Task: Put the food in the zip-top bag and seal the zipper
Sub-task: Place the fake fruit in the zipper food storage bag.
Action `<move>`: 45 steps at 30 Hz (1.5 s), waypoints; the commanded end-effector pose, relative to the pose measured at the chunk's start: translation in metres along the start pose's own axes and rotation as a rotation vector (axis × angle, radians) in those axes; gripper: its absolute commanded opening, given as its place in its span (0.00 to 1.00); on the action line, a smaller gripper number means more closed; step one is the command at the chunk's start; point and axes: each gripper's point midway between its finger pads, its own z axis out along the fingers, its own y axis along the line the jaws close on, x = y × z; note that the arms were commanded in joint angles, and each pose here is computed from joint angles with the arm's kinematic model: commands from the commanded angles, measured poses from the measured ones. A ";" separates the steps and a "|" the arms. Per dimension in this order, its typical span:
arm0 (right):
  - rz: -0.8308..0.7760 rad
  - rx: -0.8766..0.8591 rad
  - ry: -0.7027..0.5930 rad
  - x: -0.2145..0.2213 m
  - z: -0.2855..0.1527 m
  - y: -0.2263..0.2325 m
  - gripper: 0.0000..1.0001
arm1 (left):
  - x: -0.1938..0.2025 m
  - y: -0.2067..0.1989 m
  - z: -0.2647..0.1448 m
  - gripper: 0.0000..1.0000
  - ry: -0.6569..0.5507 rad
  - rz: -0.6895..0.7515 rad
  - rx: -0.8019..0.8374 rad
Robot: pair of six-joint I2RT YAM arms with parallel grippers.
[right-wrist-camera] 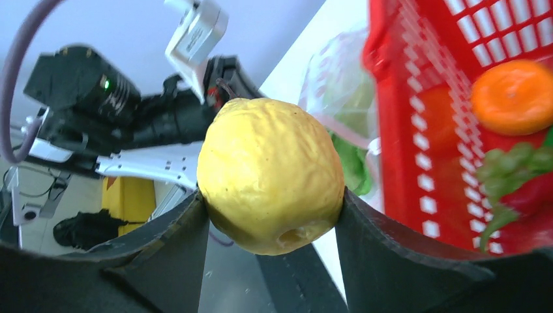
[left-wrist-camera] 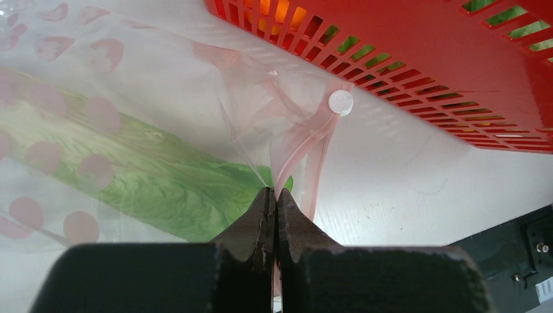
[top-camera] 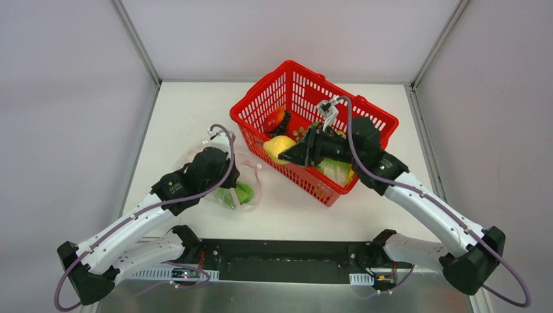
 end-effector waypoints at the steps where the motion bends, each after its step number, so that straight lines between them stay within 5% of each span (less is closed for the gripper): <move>1: 0.033 0.055 0.041 0.029 -0.010 0.006 0.41 | -0.029 -0.001 -0.016 0.00 -0.079 -0.068 -0.004; 8: 0.019 0.124 0.291 0.119 0.001 0.017 0.41 | -0.040 -0.006 -0.036 0.00 -0.099 -0.063 0.045; 13: -0.039 0.265 0.264 0.145 0.034 0.011 0.40 | -0.030 -0.006 -0.044 0.00 -0.066 -0.048 0.071; 27: -0.203 0.438 0.003 0.098 0.094 -0.002 0.37 | -0.031 -0.037 -0.049 0.00 -0.010 -0.036 0.219; 33: -0.206 0.371 0.043 0.090 0.114 -0.011 0.43 | -0.060 -0.054 -0.056 0.00 -0.072 -0.059 0.278; 39: -0.305 0.321 -0.077 0.047 0.134 -0.007 0.56 | -0.096 -0.056 -0.067 0.00 -0.160 -0.060 0.255; 45: -0.365 0.309 -0.068 0.026 0.133 -0.008 0.89 | -0.107 -0.033 -0.062 0.00 -0.206 -0.077 0.126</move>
